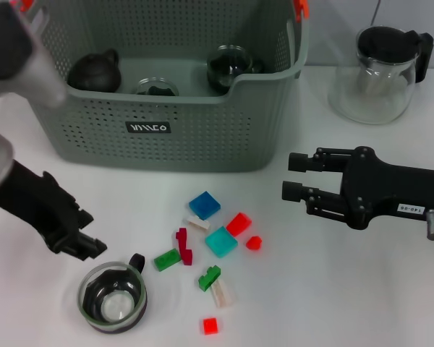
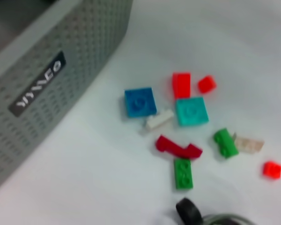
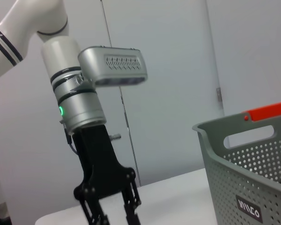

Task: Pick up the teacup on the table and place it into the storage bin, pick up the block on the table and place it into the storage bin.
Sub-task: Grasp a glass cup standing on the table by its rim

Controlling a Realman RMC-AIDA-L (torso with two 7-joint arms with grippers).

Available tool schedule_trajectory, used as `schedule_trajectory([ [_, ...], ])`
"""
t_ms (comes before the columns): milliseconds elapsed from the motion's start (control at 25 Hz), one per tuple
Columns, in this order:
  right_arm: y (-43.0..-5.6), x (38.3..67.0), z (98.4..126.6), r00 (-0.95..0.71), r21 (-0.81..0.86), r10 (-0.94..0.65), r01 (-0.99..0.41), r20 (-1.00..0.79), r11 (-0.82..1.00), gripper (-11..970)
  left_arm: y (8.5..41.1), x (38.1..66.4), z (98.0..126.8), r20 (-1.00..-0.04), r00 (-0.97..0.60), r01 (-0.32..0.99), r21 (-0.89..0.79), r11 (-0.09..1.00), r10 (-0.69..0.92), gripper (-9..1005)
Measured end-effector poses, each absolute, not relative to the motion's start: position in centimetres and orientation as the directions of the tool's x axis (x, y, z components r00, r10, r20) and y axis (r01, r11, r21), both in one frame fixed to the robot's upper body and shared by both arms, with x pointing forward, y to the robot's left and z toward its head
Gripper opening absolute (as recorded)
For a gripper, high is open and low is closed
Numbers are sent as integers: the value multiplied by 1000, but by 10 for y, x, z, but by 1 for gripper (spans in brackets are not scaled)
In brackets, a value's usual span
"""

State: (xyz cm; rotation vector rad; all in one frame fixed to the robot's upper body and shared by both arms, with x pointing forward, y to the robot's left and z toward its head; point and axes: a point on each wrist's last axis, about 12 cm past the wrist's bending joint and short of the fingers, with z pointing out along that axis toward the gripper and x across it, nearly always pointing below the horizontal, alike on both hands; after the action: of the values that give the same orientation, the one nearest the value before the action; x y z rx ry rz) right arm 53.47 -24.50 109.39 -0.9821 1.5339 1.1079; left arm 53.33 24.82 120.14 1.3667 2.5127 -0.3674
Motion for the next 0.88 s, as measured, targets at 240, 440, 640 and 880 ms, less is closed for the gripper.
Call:
schedule_trajectory([
  [240, -246, 534, 1093, -210, 186, -67, -946, -975, 266, 517, 218, 529, 1187, -223, -477, 878, -66, 474, 850, 505],
  [440, -246, 533, 1093, -211, 187, -67, -946, -975, 266, 517, 214, 530, 1172, -206, -486, 873, -77, 482, 849, 506],
  [640, -246, 533, 1093, -211, 186, -67, -946, -975, 265, 517, 212, 534, 1156, -201, -503, 863, -73, 500, 840, 506],
  [880, -245, 535, 1094, -207, 183, -68, -948, -976, 262, 518, 215, 539, 1141, -157, -528, 849, -63, 525, 835, 505],
])
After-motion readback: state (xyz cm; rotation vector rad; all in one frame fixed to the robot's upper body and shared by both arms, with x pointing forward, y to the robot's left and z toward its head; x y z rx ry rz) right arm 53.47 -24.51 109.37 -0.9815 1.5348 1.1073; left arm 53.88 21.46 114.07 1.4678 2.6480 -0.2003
